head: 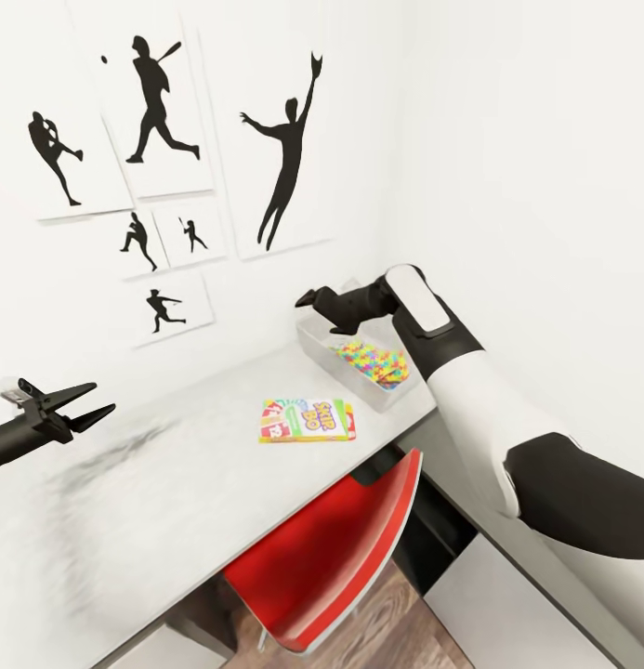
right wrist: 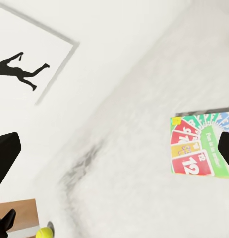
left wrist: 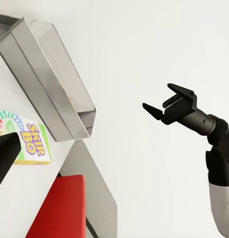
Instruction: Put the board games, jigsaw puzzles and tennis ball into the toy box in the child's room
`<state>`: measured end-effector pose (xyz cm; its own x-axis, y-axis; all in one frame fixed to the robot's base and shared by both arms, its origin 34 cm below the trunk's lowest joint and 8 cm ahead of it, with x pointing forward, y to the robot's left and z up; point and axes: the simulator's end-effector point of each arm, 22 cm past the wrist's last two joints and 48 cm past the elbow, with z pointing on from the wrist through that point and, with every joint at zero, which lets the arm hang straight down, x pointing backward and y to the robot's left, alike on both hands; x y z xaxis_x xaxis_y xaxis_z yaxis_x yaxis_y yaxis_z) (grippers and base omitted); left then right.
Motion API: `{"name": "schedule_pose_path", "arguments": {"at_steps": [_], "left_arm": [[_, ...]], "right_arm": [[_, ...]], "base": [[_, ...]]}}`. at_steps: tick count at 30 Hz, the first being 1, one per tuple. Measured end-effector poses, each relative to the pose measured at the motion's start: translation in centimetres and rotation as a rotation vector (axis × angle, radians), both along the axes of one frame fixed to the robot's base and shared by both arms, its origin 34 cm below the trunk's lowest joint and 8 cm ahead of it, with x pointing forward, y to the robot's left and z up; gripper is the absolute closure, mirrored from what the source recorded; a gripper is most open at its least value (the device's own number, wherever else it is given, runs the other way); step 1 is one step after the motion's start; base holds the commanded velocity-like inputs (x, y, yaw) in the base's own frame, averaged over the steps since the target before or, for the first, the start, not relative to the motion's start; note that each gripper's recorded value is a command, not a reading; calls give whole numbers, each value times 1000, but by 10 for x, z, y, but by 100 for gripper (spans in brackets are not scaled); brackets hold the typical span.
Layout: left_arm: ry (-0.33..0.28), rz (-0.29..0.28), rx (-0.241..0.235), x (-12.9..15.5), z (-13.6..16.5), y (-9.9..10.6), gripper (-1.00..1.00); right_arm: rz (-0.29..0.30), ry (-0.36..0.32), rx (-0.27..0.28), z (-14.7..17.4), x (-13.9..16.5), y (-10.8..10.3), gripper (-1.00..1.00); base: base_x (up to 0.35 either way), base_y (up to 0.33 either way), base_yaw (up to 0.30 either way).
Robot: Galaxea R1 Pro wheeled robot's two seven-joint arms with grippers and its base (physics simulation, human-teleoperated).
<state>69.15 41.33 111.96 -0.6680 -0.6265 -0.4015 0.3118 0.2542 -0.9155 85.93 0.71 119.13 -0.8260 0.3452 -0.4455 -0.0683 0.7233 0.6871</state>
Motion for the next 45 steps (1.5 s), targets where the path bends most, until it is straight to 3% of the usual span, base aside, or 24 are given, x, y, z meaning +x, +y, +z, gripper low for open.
{"name": "schedule_pose_path", "arguments": {"at_steps": [45], "left_arm": [[-67, -5, 7, -11, 40, -1, -100]], "right_arm": [[-2, -85, 0, 59, -15, -3, -100]], "base": [[0, 0, 0]]}}
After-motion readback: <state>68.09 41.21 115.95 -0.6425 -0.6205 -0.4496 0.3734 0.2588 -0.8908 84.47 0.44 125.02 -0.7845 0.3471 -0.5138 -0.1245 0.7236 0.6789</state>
